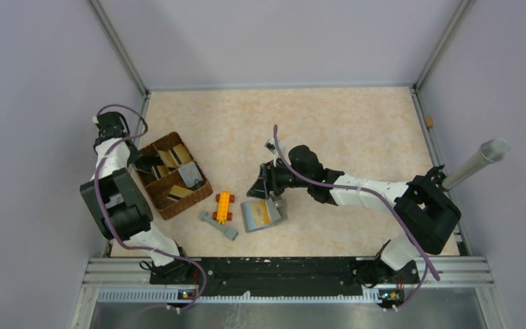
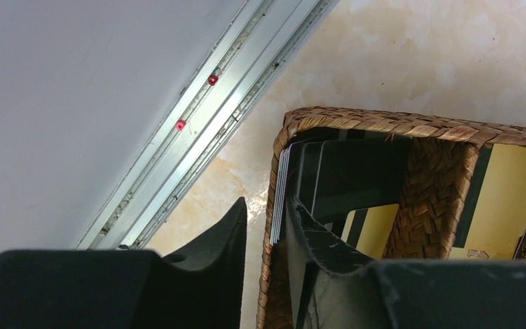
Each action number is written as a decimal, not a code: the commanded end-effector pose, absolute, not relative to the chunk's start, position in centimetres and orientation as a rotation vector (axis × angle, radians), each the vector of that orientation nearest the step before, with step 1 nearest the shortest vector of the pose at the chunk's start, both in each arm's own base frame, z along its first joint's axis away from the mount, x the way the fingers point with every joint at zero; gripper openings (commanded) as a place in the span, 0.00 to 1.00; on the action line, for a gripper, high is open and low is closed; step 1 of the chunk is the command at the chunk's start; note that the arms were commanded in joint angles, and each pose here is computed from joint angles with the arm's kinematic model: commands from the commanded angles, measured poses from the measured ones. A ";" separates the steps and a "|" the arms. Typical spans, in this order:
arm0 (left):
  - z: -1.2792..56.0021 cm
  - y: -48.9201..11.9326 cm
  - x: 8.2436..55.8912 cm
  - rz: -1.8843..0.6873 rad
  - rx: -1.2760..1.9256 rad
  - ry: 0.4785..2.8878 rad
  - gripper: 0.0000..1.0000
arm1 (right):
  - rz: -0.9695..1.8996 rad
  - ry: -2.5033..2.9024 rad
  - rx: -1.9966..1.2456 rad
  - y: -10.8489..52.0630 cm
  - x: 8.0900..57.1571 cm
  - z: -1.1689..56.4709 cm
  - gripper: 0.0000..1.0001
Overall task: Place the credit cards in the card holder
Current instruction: Pick up the credit card from the storage box.
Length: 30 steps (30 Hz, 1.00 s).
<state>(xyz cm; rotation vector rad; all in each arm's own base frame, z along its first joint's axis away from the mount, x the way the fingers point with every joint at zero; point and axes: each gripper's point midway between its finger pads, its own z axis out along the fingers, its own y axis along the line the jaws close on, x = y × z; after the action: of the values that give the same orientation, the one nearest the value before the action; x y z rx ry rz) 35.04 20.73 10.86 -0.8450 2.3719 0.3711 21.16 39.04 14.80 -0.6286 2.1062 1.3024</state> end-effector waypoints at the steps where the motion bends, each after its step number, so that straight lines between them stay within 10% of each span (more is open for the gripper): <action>1: 11.2 21.4 36.0 0.366 -0.834 2.342 0.31 | 1.324 2.076 -0.632 39.3 21.5 14.9 0.58; 15: 9.5 21.7 36.2 0.371 -0.843 2.384 0.53 | 1.329 2.072 -0.636 39.2 21.4 14.9 0.58; 30: 11.0 22.0 35.9 0.403 -0.857 2.336 0.35 | 1.337 2.073 -0.633 39.3 21.4 14.9 0.58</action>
<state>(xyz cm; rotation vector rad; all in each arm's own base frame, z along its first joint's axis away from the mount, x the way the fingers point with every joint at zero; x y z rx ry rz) 34.84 20.96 7.77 -0.8690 2.4484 0.3813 20.99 39.09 14.38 -0.6332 2.1157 1.3117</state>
